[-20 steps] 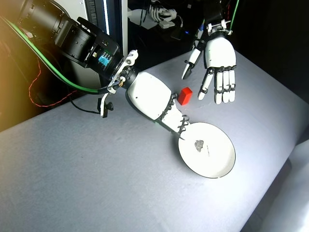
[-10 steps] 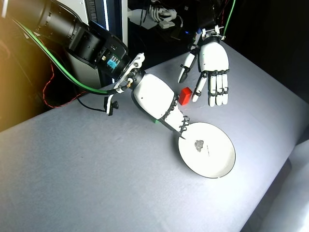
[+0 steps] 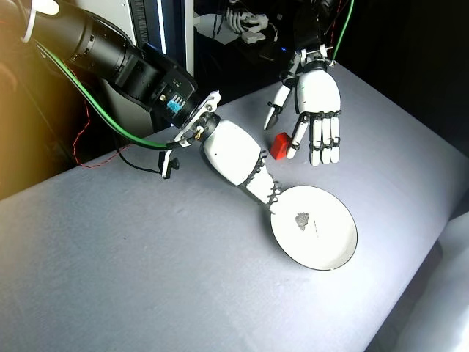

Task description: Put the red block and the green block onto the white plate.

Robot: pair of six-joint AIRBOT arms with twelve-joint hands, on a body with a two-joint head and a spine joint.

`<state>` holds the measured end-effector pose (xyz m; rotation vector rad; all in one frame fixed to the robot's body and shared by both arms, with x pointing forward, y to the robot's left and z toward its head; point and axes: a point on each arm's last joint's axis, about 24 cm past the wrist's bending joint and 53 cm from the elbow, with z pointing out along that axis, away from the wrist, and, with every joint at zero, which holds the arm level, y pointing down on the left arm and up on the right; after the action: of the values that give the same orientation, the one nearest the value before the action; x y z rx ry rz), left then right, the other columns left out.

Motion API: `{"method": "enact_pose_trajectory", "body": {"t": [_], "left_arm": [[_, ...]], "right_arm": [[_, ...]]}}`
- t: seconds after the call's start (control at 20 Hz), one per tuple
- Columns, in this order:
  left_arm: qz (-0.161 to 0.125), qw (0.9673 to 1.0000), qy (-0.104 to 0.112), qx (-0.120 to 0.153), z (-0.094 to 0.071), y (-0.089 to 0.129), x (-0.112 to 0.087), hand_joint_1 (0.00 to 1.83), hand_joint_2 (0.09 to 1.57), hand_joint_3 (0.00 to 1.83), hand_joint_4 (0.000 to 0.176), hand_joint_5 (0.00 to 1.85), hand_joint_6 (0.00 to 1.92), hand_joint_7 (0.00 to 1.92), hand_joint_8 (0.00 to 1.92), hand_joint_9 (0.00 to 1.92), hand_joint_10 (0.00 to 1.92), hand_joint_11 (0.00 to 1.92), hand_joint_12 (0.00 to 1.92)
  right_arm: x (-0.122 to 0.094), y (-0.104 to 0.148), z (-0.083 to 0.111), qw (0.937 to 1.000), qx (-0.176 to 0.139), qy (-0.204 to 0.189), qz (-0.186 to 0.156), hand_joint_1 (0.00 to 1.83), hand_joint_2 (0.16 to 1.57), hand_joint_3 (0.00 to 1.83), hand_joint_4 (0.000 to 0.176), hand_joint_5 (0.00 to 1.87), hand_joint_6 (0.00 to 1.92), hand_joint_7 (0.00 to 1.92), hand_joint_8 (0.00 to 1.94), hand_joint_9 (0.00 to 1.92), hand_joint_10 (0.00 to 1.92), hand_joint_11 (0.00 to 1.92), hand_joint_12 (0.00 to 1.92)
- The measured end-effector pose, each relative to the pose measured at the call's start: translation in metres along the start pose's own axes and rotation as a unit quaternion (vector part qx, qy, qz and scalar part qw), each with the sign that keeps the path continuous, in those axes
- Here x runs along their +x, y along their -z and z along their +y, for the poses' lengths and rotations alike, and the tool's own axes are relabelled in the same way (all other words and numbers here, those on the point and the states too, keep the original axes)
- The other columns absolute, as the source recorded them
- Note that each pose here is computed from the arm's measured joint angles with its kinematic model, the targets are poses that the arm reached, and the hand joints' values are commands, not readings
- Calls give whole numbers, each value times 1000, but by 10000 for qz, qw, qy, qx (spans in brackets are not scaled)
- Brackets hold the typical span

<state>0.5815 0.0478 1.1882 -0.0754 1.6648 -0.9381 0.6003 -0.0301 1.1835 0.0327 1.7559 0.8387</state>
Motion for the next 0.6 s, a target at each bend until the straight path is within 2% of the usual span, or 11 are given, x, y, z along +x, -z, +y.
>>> {"method": "enact_pose_trajectory", "body": {"t": [0.05, 0.1, 0.15, 0.25, 0.3, 0.35, 0.4, 0.45, 0.5, 0.55, 0.6], "left_arm": [[4, 10000, 10, 0, 0, -1, 2, 451, 1025, 3, 146, 771, 5, 170, 4, 0, 0, 0, 0], [-6, 10000, 1, -7, 1, -1, 2, 477, 1021, 0, 137, 786, 11, 180, 7, 2, 1, 0, 0], [-15, 10000, -2, -31, 3, -1, 3, 548, 1007, 0, 104, 812, 20, 186, 8, 0, 0, 0, 0], [-60, 10000, 8, -42, 5, -2, 2, 510, 1015, 0, 130, 810, 17, 199, 9, 0, 0, 0, 0], [-63, 10000, 39, -55, 6, -3, 4, 510, 1015, 0, 130, 810, 17, 199, 9, 0, 0, 0, 0], [-48, 10000, 41, -55, 6, -2, 5, 500, 1016, 0, 143, 811, 16, 203, 9, 2, 1, 0, 0], [-38, 10000, 48, -47, 6, -3, 6, 511, 1021, 1, 128, 801, 11, 192, 3, 0, 0, 0, 0], [-55, 10000, 53, -34, 5, -4, 6, 508, 1021, 1, 128, 802, 11, 195, 4, 0, 0, 0, 0], [-53, 10000, 59, -29, 5, -5, 7, 524, 1018, 0, 115, 807, 12, 204, 7, 13, 5, 0, 0], [-47, 10000, 61, -31, 6, -5, 7, 530, 1011, 0, 122, 810, 12, 212, 9, 28, 11, 0, 0], [-63, 10000, 48, -41, 7, -6, 6, 540, 1009, 0, 120, 809, 11, 202, 4, 28, 10, 0, 0]], "right_arm": [[0, 0, 0, 10000, -2, -3, 1, 678, 890, 6, 93, 661, 14, 73, 0, 0, 0, 0, 0], [1, 0, 1, 10000, -13, -8, 12, 694, 885, 3, 92, 668, 15, 86, 5, 0, 0, 0, 0], [2, 0, 2, 10000, -17, -11, 16, 722, 876, 0, 81, 679, 17, 95, 8, 0, 0, 0, 0], [2, -1, 2, 10000, -23, -53, 20, 717, 884, 3, 87, 673, 10, 103, 7, 0, 0, 0, 0], [2, -1, 2, 10000, -17, -74, 16, 717, 884, 3, 87, 673, 10, 103, 7, 0, 0, 0, 0], [2, -1, 2, 10000, -25, -76, 17, 697, 885, 3, 95, 669, 8, 96, 3, 0, 0, 0, 0], [2, -1, 2, 10000, -22, -84, 21, 710, 886, 2, 87, 685, 13, 125, 14, 0, 0, 0, 0], [3, -1, 2, 10000, -23, -89, 21, 710, 888, 3, 89, 688, 13, 128, 13, 0, 0, 0, 0], [3, -1, 3, 10000, -36, -87, 25, 716, 882, 0, 91, 702, 17, 144, 16, 0, 0, 0, 0], [3, -1, 3, 9999, -35, -90, 27, 710, 884, 1, 95, 706, 17, 141, 12, 0, 0, 0, 0], [4, -1, 3, 9999, -37, -92, 32, 726, 886, 2, 85, 707, 15, 152, 15, 0, 0, 0, 0]]}}
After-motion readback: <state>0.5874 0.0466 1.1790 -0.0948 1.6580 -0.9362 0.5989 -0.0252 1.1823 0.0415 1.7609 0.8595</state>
